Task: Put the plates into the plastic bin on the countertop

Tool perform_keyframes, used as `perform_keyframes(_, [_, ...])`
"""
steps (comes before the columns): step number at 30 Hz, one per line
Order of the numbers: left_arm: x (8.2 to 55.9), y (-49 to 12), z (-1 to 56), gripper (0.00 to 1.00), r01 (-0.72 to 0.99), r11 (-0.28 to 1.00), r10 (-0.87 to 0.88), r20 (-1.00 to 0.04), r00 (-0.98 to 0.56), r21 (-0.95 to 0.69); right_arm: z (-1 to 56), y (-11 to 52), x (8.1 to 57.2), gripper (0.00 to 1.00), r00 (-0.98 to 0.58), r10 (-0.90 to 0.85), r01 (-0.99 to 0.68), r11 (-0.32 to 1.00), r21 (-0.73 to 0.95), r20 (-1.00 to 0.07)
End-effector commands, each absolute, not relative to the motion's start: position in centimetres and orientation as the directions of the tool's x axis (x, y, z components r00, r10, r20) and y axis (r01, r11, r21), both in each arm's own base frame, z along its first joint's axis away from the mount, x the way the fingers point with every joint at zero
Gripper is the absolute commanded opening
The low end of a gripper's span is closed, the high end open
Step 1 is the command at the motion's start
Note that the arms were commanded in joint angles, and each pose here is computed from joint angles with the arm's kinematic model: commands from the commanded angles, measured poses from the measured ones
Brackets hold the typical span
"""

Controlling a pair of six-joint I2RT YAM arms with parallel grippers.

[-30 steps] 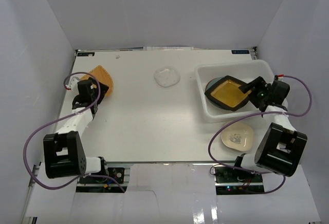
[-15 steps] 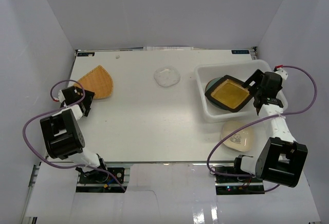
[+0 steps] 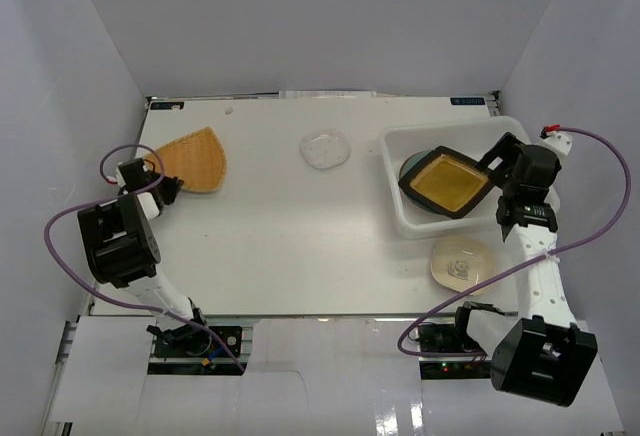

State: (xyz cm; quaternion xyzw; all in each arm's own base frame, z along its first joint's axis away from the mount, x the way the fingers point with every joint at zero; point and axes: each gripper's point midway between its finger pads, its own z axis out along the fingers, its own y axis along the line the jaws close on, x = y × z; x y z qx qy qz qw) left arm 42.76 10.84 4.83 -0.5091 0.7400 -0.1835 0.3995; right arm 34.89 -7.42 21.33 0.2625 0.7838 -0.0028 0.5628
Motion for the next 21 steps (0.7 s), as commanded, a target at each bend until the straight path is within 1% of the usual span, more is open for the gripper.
perform_keyframes(1, [43.1, 9.5, 9.4, 0.00, -0.476, 0.436, -0.896, -0.418, -0.149, -0.764, 25.3, -6.9, 34.6, 0.90, -0.166, 0.346, 0.350, 0.896, 0.272, -0.924])
perform_keyframes(2, [42.2, 8.8, 9.5, 0.00, -0.466, 0.420, -0.905, -0.398, -0.149, -0.779, 26.7, -4.4, 34.7, 0.90, -0.162, 0.350, 0.213, 0.925, 0.314, -0.923])
perform_keyframes(3, [42.0, 8.0, 10.6, 0.00, -0.428, 0.414, -0.909, -0.386, -0.155, -0.803, 27.6, -2.6, 34.9, 0.90, -0.157, 0.356, 0.118, 0.933, 0.340, -0.921])
perform_keyframes(4, [41.8, 7.6, 13.4, 0.00, -0.365, 0.410, -0.911, -0.392, -0.125, -0.836, 28.2, -0.9, 34.9, 0.90, -0.168, 0.387, 0.043, 0.922, 0.385, -0.907])
perform_keyframes(5, [40.9, 6.8, 13.6, 0.00, -0.350, 0.401, -0.916, -0.380, -0.131, -0.847, 28.7, 2.7, 34.5, 0.90, -0.224, 0.389, -0.120, 0.899, 0.421, -0.894])
perform_keyframes(6, [40.4, 6.3, 14.6, 0.00, -0.319, 0.402, -0.916, -0.381, -0.129, -0.858, 29.5, 4.7, 34.4, 0.90, -0.231, 0.389, -0.207, 0.876, 0.435, -0.892])
perform_keyframes(7, [39.8, 5.1, 17.5, 0.00, -0.241, 0.422, -0.907, -0.402, -0.127, -0.874, 29.7, 6.4, 34.3, 0.90, -0.264, 0.393, -0.264, 0.849, 0.458, -0.881])
perform_keyframes(8, [39.3, 4.3, 18.4, 0.00, -0.209, 0.431, -0.902, -0.410, -0.136, -0.878, 29.9, 9.9, 33.5, 0.90, -0.309, 0.362, -0.365, 0.808, 0.461, -0.879])
perform_keyframes(9, [38.5, 3.1, 18.4, 0.00, -0.191, 0.427, -0.902, -0.402, -0.158, -0.884, 30.2, 12.0, 33.0, 0.90, -0.326, 0.336, -0.424, 0.784, 0.454, -0.884])
perform_keyframes(10, [37.9, 1.0, 19.3, 0.00, -0.133, 0.427, -0.894, -0.396, -0.210, -0.894, 30.6, 13.4, 33.0, 0.90, -0.329, 0.318, -0.466, 0.764, 0.445, -0.889])
perform_keyframes(11, [37.0, -0.4, 21.0, 0.00, -0.070, 0.426, -0.887, -0.401, -0.228, -0.902, 30.8, 16.0, 32.1, 0.90, -0.354, 0.293, -0.532, 0.717, 0.449, -0.888])
perform_keyframes(13, [35.6, -4.1, 21.3, 0.00, -0.011, 0.437, -0.857, -0.412, -0.309, -0.900, 30.9, 18.2, 31.9, 0.90, -0.376, 0.282, -0.582, 0.669, 0.462, -0.883])
perform_keyframes(14, [34.8, -5.4, 22.4, 0.00, 0.039, 0.456, -0.837, -0.443, -0.319, -0.889, 31.1, 20.1, 31.2, 0.90, -0.400, 0.276, -0.613, 0.629, 0.478, -0.874])
perform_keyframes(15, [34.1, -7.6, 22.6, 0.00, 0.075, 0.460, -0.812, -0.453, -0.368, -0.885, 31.0, 21.0, 31.0, 0.90, -0.411, 0.269, -0.625, 0.613, 0.484, -0.871])
perform_keyframes(16, [33.4, -8.6, 23.2, 0.00, 0.106, 0.460, -0.800, -0.463, -0.382, -0.881, 30.7, 22.7, 30.8, 0.90, -0.420, 0.249, -0.648, 0.591, 0.480, -0.873])
perform_keyframes(19, [31.5, -13.0, 23.7, 0.00, 0.178, 0.438, -0.747, -0.467, -0.474, -0.881, 29.3, 24.8, 31.1, 0.90, -0.463, 0.220, -0.654, 0.570, 0.498, -0.859])
perform_keyframes(21, [30.5, -15.5, 24.0, 0.00, 0.214, 0.426, -0.710, -0.471, -0.524, -0.879, 29.4, 26.4, 30.5, 0.90, -0.477, 0.209, -0.686, 0.519, 0.511, -0.853])
